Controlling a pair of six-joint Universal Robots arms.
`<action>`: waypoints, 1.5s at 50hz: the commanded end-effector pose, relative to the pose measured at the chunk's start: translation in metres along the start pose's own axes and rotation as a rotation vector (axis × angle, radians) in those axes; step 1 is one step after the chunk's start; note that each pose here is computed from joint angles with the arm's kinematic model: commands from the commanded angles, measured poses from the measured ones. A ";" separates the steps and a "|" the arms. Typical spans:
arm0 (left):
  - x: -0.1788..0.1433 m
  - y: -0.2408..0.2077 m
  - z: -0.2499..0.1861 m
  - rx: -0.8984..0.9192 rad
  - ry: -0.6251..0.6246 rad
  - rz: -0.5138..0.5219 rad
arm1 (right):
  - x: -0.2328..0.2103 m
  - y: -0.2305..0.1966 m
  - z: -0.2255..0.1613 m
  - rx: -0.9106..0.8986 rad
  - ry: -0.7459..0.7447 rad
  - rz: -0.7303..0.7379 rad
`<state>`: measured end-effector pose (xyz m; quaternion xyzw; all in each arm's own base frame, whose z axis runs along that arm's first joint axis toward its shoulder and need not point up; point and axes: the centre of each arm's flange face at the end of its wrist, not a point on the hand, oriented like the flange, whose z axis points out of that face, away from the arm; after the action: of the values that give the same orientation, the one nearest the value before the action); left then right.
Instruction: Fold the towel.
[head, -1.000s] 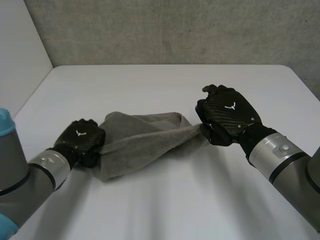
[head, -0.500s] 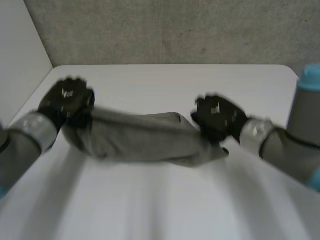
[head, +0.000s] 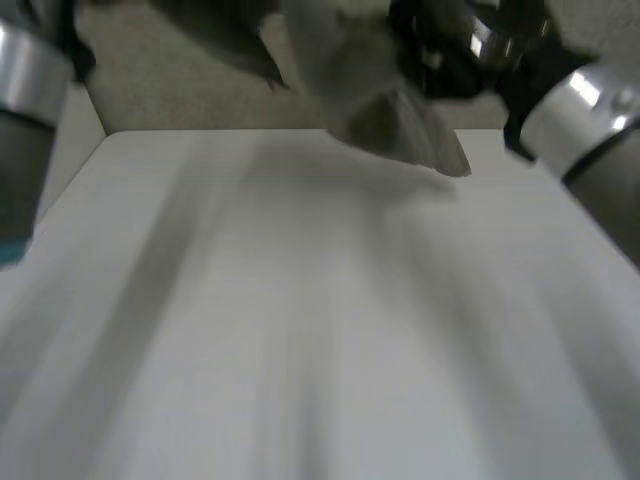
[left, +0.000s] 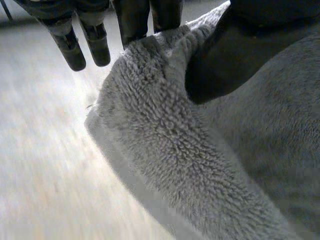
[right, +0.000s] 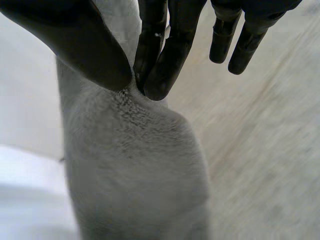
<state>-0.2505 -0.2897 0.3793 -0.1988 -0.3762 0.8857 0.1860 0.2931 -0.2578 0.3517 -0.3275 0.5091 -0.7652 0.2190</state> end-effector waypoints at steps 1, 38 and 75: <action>-0.006 0.067 -0.065 -0.281 0.018 0.020 | -0.033 0.060 -0.040 -0.204 -0.120 0.024; 0.038 0.135 -0.175 -0.822 0.210 0.020 | -0.043 0.142 -0.067 -0.471 -0.164 -0.007; 0.040 0.133 -0.177 -0.829 0.217 0.012 | -0.066 0.227 0.051 -0.364 -0.440 -0.580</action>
<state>-0.2209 -0.2528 0.1595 -0.3499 -0.6771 0.6358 0.1219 0.3732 -0.3261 0.1506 -0.6396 0.4698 -0.6063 0.0510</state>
